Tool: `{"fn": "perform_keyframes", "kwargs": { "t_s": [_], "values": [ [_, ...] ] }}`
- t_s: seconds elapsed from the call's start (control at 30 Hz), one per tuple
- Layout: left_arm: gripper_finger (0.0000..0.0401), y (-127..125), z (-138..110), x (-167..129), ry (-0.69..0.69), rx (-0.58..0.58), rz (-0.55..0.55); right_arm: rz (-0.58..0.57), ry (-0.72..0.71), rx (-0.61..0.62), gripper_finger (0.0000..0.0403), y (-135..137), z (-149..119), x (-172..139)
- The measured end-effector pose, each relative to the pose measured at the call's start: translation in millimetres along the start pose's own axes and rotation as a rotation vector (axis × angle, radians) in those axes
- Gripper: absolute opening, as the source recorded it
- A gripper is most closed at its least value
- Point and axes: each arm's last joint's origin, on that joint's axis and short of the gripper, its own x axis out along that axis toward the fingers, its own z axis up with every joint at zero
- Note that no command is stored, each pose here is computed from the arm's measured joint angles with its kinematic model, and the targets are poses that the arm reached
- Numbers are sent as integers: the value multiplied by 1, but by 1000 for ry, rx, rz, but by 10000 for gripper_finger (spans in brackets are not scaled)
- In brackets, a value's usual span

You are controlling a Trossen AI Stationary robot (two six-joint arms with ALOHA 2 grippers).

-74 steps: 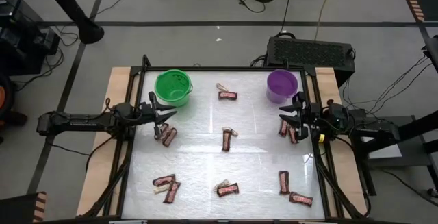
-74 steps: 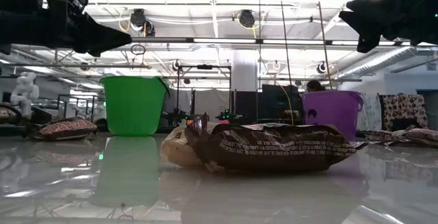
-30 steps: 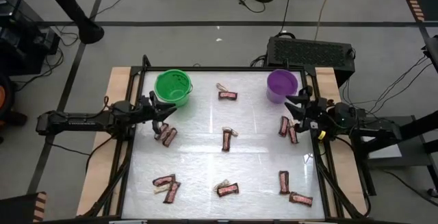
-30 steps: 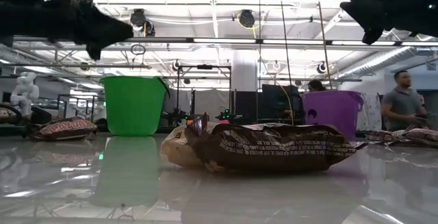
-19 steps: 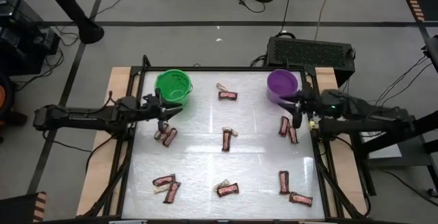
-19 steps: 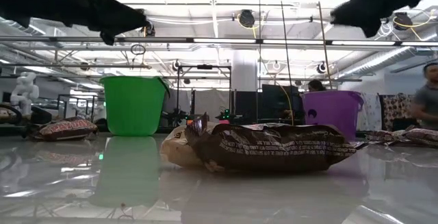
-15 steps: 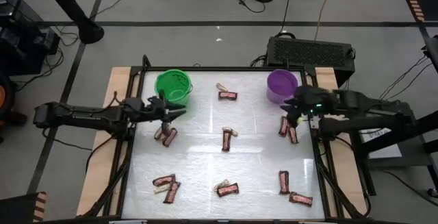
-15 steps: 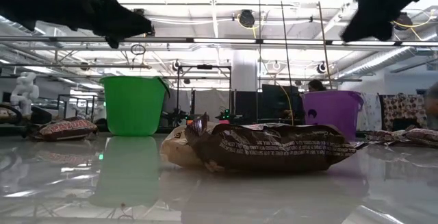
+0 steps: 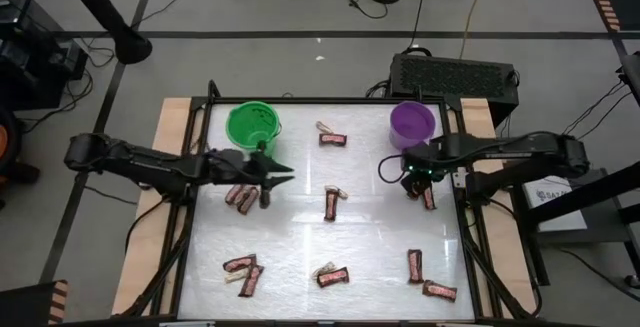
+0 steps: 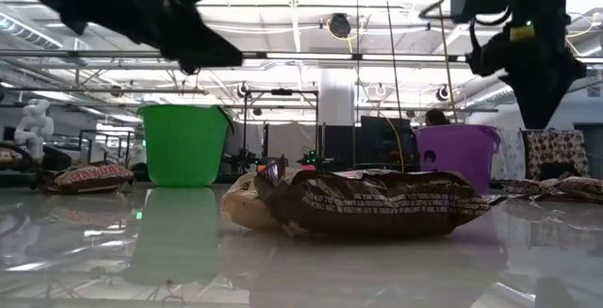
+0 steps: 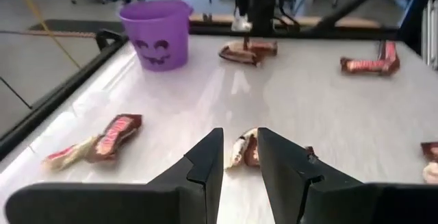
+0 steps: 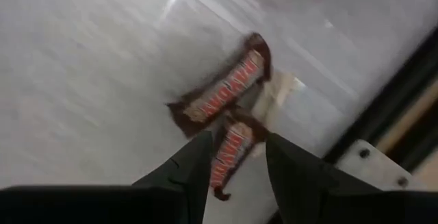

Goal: Sort candy by brand, put in halloween buckets
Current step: Put the brown chocolate bar into the purple bucket

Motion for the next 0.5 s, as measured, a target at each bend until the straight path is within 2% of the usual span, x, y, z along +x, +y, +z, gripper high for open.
{"fn": "perform_keyframes", "kwargs": {
  "t_s": [0.23, 0.37, 0.5],
  "values": [
    [98, -5, 4, 31, 115, 38, -1, -54, 41, 31, 132, -4, 2, 16],
    [98, -6, 0, 38, 150, 43, -1, -90, 77, 37, 132, -11, -1, 29],
    [98, -6, 1, 38, 149, 41, -1, -74, 87, 30, 132, -14, 0, 40]
  ]
}}
